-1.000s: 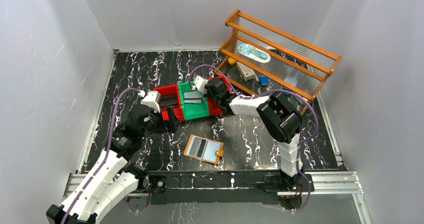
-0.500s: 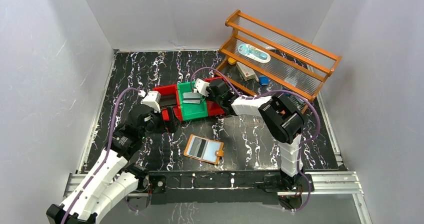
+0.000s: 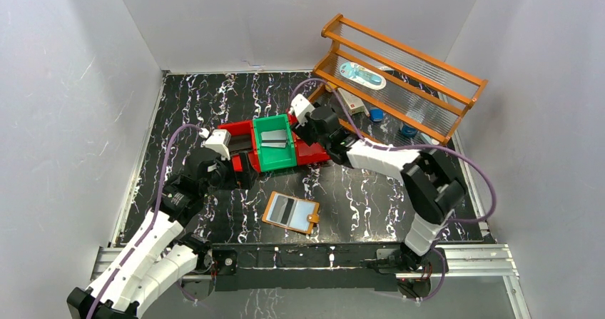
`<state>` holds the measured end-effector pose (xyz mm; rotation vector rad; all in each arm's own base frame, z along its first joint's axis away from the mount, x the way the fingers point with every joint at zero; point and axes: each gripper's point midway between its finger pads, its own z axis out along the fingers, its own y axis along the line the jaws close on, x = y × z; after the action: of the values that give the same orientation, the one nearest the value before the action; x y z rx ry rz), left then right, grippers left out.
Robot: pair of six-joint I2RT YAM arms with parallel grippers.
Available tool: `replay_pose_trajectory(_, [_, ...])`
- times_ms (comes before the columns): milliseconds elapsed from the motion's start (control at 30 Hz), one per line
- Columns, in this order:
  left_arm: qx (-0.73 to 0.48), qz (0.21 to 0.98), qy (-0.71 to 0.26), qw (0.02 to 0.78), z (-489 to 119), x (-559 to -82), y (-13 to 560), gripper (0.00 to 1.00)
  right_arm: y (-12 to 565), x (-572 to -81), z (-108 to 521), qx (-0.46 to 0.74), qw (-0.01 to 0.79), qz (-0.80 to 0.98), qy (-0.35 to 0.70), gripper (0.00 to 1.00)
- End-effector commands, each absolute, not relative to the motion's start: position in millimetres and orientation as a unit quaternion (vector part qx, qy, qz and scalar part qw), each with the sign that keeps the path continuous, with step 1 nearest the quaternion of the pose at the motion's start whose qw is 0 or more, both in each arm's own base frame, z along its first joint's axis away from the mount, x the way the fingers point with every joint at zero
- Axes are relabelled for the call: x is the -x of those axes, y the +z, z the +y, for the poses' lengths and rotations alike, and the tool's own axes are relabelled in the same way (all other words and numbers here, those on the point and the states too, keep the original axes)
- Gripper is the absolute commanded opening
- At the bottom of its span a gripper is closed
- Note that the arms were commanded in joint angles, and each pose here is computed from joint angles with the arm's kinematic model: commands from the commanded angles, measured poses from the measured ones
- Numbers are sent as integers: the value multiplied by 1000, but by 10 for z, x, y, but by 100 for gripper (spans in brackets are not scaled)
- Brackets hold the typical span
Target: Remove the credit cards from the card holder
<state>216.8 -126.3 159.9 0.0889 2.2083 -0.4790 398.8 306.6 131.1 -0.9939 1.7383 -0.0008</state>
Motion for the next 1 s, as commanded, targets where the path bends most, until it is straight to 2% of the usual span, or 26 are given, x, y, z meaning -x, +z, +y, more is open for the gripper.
replay_pose_trajectory(0, [-38, 881, -192, 430, -1266, -2178, 1642, 98, 1811, -3790, 3083, 264, 567, 772, 117, 78])
replay_pose_trajectory(100, [-37, 882, -192, 428, -1271, -2178, 1630, 99, 1742, -3552, 3006, 146, 499, 837, 174, 84])
replay_pose_trajectory(300, [-37, 889, -192, 414, -1290, -2176, 1578, 98, 1648, -2734, 3406, 101, 350, 841, 401, 92])
replay_pose_trajectory(433, [-35, 895, -184, 405, -1276, -2181, 1540, 98, 1542, -2418, 3458, 7, 280, 830, 483, 84])
replay_pose_trajectory(633, [-35, 903, -174, 391, -1269, -2199, 1454, 98, 1334, -1999, 3599, -36, 256, 839, 479, 74])
replay_pose_trajectory(767, [-39, 914, -165, 368, -1276, -2198, 1347, 98, 1161, -1753, 3658, -55, 274, 859, 428, 64])
replay_pose_trajectory(967, [-49, 921, -169, 347, -1323, -2178, 1281, 94, 960, -1602, 3712, -78, 269, 865, 416, 59])
